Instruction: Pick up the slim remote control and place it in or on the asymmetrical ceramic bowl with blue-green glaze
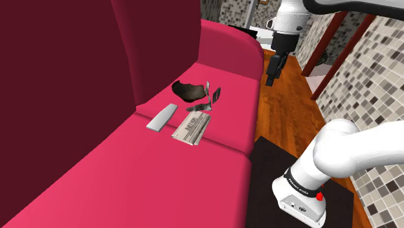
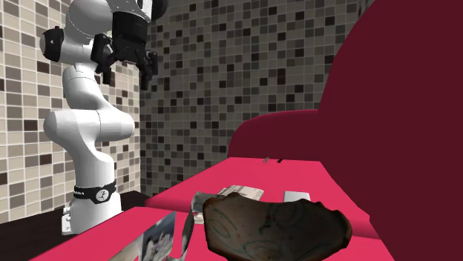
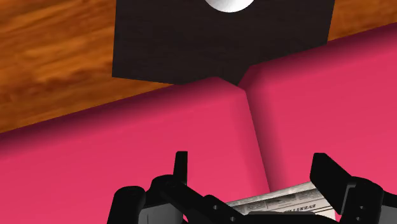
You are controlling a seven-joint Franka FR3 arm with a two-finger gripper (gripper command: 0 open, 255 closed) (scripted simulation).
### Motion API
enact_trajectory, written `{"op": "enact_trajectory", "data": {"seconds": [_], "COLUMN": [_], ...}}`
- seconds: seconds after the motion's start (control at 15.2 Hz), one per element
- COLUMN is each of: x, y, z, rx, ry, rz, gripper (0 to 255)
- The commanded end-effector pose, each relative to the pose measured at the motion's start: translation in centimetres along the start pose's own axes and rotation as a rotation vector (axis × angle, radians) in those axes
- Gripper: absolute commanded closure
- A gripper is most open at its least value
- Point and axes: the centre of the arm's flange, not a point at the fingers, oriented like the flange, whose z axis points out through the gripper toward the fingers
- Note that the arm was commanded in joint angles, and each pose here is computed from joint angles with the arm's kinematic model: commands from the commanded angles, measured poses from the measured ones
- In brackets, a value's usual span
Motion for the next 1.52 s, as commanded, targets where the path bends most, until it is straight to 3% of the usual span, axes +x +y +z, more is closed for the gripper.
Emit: {"op": "enact_trajectory", "data": {"seconds": [0.0,0.66,1.45], "x": [0.0,6.9,18.6], "y": [0.0,-9.0,-16.3], "z": [0.0,5.6,11.8], "rx": [0.0,0.024,0.053], "ry": [0.0,0.029,0.064], "rz": [0.0,0.333,0.732], "gripper": [0,0,0]}}
